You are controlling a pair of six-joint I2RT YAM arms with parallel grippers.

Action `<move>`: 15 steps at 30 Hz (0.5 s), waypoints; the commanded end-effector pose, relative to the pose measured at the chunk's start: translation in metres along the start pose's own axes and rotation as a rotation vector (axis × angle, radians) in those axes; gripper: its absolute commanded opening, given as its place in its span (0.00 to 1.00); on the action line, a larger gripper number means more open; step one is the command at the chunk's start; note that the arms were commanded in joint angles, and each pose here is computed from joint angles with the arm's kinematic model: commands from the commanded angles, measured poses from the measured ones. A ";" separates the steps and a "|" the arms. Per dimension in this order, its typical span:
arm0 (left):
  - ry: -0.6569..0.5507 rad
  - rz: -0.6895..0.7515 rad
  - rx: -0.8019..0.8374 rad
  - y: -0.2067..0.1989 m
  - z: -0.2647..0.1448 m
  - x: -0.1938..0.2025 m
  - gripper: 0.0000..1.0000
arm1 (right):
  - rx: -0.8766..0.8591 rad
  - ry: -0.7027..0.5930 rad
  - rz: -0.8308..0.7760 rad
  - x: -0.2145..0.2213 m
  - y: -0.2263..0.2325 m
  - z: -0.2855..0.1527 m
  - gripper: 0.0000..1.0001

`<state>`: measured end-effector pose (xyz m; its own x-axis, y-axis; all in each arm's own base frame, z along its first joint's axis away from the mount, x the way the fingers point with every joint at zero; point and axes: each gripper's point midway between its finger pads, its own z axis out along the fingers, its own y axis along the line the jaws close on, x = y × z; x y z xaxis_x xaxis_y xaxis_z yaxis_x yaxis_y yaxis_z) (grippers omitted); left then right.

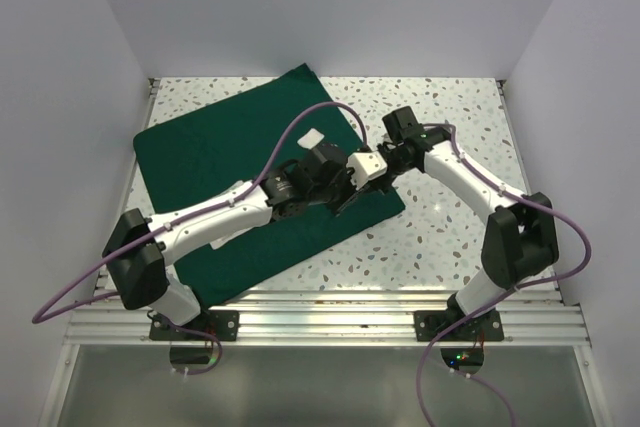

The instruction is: Prepare the surgical pack

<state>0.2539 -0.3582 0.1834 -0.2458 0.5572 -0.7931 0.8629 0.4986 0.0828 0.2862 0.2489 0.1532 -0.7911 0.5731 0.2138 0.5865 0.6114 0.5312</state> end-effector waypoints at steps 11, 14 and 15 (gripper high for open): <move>-0.253 -0.442 -0.161 0.118 -0.081 0.004 0.53 | -0.354 -0.109 -0.295 -0.072 0.047 0.004 0.00; -0.183 -0.439 -0.186 0.132 -0.079 0.023 0.52 | -0.416 -0.215 -0.291 -0.119 0.051 0.003 0.00; -0.169 -0.439 -0.184 0.135 -0.079 0.028 0.52 | -0.423 -0.261 -0.278 -0.139 0.048 -0.001 0.00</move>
<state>0.3280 -0.2202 0.2193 -0.4737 0.1572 -0.8665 0.5669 0.8074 -0.1635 0.3775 0.2187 0.1396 -0.8392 0.5438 0.0066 0.3548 0.5383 0.7645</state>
